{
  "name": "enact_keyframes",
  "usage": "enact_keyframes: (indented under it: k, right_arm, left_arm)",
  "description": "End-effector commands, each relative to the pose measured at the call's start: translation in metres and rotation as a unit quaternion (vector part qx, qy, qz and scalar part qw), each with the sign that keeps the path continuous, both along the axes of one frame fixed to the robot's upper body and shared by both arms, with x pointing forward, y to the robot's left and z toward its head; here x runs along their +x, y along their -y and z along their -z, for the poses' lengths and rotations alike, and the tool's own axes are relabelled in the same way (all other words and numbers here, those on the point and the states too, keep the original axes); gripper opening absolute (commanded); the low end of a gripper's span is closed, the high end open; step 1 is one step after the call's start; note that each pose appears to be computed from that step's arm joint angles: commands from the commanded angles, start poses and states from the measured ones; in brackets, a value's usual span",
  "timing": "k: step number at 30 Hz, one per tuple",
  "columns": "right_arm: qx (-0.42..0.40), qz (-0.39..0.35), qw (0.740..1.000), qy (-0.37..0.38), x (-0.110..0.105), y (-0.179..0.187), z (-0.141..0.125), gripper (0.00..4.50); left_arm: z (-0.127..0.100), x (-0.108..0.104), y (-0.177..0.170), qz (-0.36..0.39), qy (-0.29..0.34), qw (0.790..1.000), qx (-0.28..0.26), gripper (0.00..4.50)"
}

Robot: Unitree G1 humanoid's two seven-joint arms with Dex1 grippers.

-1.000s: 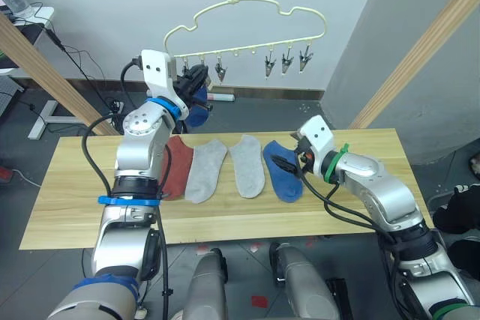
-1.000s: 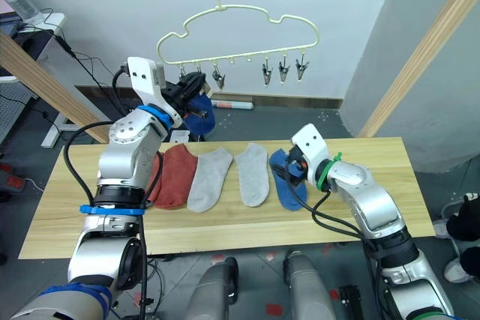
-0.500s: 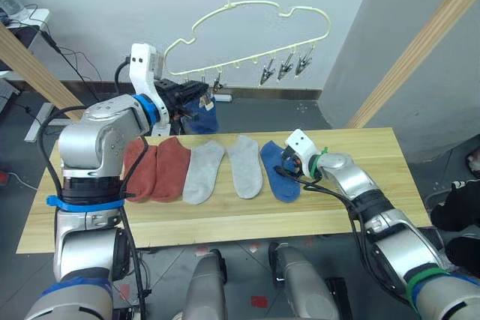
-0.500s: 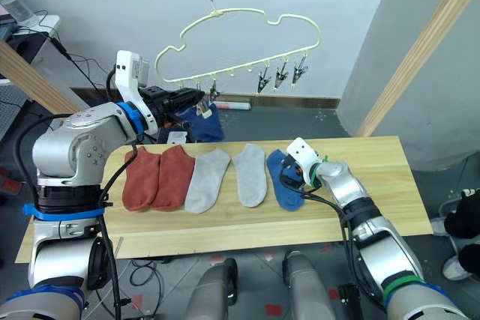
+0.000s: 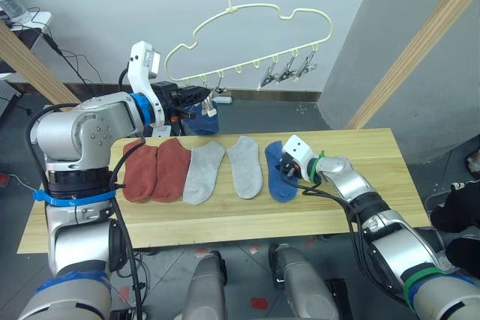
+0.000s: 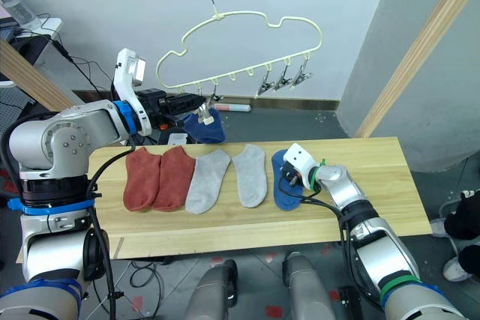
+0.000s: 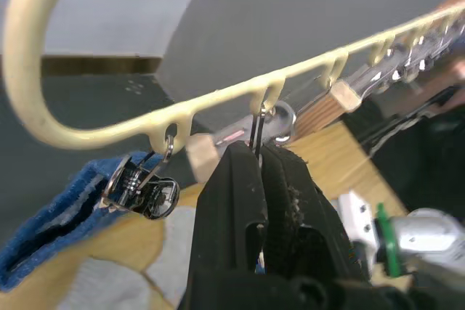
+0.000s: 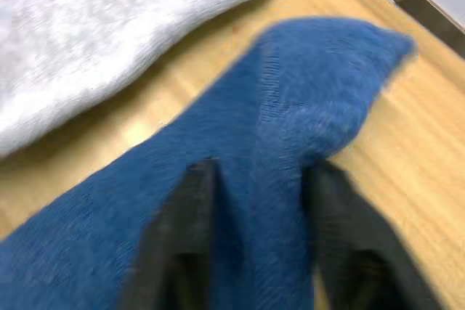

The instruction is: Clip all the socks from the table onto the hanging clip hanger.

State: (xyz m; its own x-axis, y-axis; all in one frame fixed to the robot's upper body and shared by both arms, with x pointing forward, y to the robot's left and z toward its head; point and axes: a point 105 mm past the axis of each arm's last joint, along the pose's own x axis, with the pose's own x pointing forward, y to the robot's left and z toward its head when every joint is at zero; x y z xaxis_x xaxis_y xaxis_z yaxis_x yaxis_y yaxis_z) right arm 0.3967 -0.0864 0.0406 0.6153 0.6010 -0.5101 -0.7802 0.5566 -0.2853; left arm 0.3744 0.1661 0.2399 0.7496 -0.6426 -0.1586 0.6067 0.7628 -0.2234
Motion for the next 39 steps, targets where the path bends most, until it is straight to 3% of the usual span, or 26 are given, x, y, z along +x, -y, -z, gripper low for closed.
enact_keyframes:
  k: [1, 2, 3, 7, 11, 16, 39]
  right_arm:
    - [-0.001, -0.024, 1.000, 0.018, -0.006, -0.002, -0.006, 0.48]
    - [0.020, -0.044, 0.998, 0.032, -0.011, -0.005, -0.018, 0.12]
    - [0.035, -0.060, 0.997, 0.042, -0.016, -0.007, -0.027, 0.06]
    - [0.138, -0.118, 0.980, 0.083, -0.051, -0.020, -0.098, 0.06]
    - [0.166, -0.169, 0.969, 0.077, -0.086, -0.042, -0.126, 0.06]
    - [0.186, -0.187, 0.962, 0.063, -0.101, -0.068, -0.136, 0.06]
    - [0.236, -0.179, 0.954, 0.036, -0.088, -0.095, -0.144, 0.06]
  left_arm:
    - [0.012, -0.002, -0.001, -0.003, -0.054, 0.998, -0.019, 0.00]
    - [0.010, -0.002, 0.001, 0.002, -0.071, 0.997, -0.037, 0.00]
    - [0.010, -0.003, 0.002, 0.006, -0.084, 0.995, -0.050, 0.00]
    - [0.005, -0.004, 0.005, 0.018, -0.127, 0.986, -0.109, 0.00]
    - [0.004, -0.009, 0.010, 0.036, -0.148, 0.979, -0.138, 0.00]
    - [0.000, -0.009, 0.017, 0.047, -0.161, 0.972, -0.164, 0.00]
    - [-0.004, -0.012, 0.026, 0.057, -0.161, 0.970, -0.173, 0.00]
